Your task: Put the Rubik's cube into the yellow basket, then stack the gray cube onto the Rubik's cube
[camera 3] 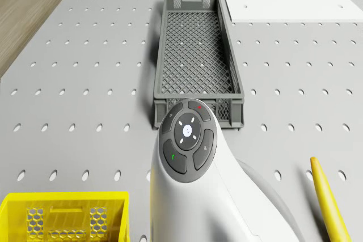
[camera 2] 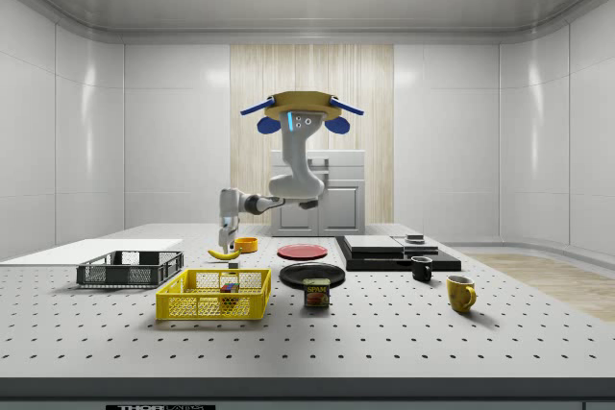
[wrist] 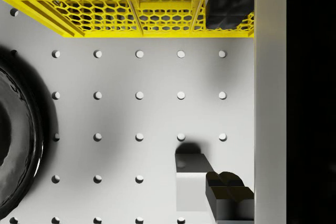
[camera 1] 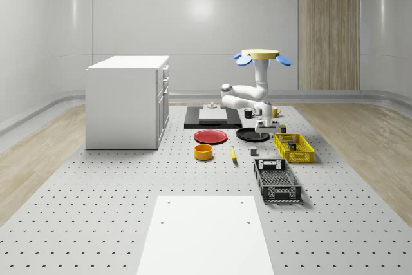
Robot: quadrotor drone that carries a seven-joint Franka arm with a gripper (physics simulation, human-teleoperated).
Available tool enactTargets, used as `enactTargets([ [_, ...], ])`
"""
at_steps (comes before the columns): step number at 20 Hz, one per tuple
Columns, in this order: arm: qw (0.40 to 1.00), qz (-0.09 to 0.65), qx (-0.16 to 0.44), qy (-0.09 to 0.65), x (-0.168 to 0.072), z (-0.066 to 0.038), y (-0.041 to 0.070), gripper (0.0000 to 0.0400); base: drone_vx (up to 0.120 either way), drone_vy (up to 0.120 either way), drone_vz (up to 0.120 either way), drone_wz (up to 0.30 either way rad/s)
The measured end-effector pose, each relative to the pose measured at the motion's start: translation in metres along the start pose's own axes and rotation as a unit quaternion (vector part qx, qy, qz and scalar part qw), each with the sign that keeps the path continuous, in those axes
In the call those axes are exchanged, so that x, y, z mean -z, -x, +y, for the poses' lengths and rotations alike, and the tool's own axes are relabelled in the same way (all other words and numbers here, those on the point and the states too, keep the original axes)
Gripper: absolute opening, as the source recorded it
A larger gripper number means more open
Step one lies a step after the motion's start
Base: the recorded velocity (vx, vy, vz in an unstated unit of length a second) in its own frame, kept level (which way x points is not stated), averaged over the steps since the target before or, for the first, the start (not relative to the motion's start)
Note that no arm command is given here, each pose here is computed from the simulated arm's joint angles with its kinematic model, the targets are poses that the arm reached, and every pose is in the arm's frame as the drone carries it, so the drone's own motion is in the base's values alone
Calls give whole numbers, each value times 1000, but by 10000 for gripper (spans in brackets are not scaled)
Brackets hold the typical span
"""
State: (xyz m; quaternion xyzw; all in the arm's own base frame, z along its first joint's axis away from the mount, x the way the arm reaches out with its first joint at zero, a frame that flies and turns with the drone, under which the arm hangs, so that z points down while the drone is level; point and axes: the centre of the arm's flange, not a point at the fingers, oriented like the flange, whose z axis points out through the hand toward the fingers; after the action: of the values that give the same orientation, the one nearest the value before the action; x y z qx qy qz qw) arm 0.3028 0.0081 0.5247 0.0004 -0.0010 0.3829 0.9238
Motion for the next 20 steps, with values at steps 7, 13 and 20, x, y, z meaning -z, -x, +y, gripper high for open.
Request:
enactTargets([
  [7,1000,0,0,0,0,0,0,400,0,-120,-86,0],
  [13,1000,0,0,0,0,0,0,400,0,-120,-20,0],
  [20,1000,0,0,0,0,0,0,400,0,-91,-23,0],
])
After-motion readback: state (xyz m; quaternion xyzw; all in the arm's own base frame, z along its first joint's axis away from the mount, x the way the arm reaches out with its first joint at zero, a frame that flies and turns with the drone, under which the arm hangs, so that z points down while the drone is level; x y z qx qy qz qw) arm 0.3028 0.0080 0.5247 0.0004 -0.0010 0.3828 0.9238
